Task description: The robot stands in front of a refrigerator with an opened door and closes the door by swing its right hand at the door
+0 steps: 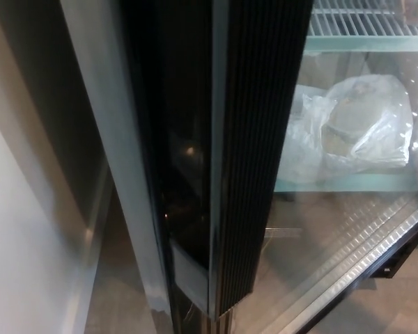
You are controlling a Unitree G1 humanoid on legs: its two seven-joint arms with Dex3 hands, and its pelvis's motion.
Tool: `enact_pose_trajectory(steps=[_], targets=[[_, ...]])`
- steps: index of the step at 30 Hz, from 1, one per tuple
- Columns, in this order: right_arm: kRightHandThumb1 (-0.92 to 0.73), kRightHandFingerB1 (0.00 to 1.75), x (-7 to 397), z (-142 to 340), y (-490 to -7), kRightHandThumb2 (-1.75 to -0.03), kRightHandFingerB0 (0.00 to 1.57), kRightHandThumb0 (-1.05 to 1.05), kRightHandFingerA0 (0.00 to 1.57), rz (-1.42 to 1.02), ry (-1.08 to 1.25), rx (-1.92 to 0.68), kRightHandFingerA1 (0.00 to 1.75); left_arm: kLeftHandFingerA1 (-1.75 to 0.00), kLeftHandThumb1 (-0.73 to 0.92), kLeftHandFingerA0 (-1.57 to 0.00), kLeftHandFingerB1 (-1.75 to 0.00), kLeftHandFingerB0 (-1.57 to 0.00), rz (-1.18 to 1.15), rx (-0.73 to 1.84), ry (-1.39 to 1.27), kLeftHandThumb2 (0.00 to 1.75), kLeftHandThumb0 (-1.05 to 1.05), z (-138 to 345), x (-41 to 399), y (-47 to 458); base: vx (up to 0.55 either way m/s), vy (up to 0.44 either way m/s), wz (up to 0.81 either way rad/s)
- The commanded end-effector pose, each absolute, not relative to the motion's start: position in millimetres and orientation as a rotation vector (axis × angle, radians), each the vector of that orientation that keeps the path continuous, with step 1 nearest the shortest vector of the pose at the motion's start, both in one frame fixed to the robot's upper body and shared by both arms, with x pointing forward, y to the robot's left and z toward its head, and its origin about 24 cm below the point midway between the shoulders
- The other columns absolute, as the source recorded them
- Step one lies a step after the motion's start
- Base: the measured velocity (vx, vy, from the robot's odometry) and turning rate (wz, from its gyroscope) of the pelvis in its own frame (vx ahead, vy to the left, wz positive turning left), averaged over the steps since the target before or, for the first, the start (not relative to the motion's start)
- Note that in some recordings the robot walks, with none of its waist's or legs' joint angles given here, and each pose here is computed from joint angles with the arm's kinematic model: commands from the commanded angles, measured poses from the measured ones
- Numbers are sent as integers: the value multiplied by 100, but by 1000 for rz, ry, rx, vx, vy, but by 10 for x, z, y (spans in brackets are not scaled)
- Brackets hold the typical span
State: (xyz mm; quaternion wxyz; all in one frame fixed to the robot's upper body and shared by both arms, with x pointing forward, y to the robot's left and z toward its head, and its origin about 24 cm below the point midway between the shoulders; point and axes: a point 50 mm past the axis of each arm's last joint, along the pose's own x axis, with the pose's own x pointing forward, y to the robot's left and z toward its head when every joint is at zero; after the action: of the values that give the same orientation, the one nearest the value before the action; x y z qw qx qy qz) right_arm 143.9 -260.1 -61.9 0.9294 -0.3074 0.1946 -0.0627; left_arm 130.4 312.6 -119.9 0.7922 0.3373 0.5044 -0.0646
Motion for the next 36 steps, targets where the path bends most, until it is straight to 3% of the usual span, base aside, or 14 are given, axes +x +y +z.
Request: enact_pose_trajectory(steps=[1,2,5,7,8,10,12,13,16,17,19,22,23,36], targets=[[-87,26,1218,1536,-2057,-69,14,-61,11,-318,-827,-518,22,-64,60,-37,-55,-27,-133,738,1100,97,-54,-1177,1228,3220,0,0,0],[-69,32,1203,1611,-2026,-102,10,-69,0,-309,-860,-521,26,-63,61,-37,-55,-26,-136,744,1098,98,-56,-1170,1240,3225,0,0,0],[-83,27,1153,1912,-1879,-67,16,-68,11,-332,-996,-473,24,-62,61,-35,-54,-26,-137,734,1092,97,-52,-1159,1249,3235,0,0,0],[-69,35,1123,2086,-1745,-102,8,-75,4,-350,-1072,-425,28,-61,60,-35,-53,-25,-125,725,1096,96,-50,-1151,1246,3254,0,0,0],[-88,26,1116,2132,-1716,-67,13,-74,7,-352,-1090,-430,27,-61,60,-34,-53,-25,-124,727,1096,96,-50,-1148,1249,3259,0,0,0],[-81,30,1112,2237,-1663,-67,13,-80,8,-347,-1147,-421,36,-61,60,-35,-53,-25,-127,730,1097,96,-49,-1151,1242,3258,0,0,0],[-49,51,1132,2347,-1588,-109,0,-38,1,-304,-1243,-400,52,-60,60,-32,-52,-24,-130,725,1104,95,-51,-1161,1218,3253,0,0,0],[-88,40,1143,2399,-1544,-67,14,-78,11,-301,-1296,-433,45,-62,61,-34,-53,-25,-132,729,1108,97,-54,-1165,1210,3252,0,0,0],[-87,43,1160,2463,-1450,-68,19,-86,12,-299,-1300,-443,49,-61,61,-33,-53,-24,-133,732,1102,96,-53,-1156,1242,3250,0,0,0],[-48,52,1194,2495,-1407,-111,0,-38,0,-302,-1314,-441,52,-63,60,-36,-54,-26,-134,736,1099,97,-51,-1154,1258,3245,0,0,0],[-68,43,1263,2559,-1337,-113,2,-73,0,-302,-1353,-445,51,-61,60,-36,-54,-26,-133,737,1096,96,-50,-1155,1261,3240,0,0,0],[-70,52,1408,2661,-1159,-121,0,-30,1,-195,-1354,-235,54,-61,61,-35,-53,-26,-135,729,1090,96,-49,-1149,1267,3242,0,0,0],[-62,18,1465,2630,-1080,-107,6,-93,3,-107,-1379,-282,19,-60,60,-35,-53,-25,-137,738,1082,96,-49,-1141,1291,3240,0,0,0],[-76,17,1926,2270,-742,-109,0,-81,0,-78,-1363,-779,13,-60,60,-35,-53,-26,-146,751,1067,95,-51,-1126,1395,3204,0,0,0]])
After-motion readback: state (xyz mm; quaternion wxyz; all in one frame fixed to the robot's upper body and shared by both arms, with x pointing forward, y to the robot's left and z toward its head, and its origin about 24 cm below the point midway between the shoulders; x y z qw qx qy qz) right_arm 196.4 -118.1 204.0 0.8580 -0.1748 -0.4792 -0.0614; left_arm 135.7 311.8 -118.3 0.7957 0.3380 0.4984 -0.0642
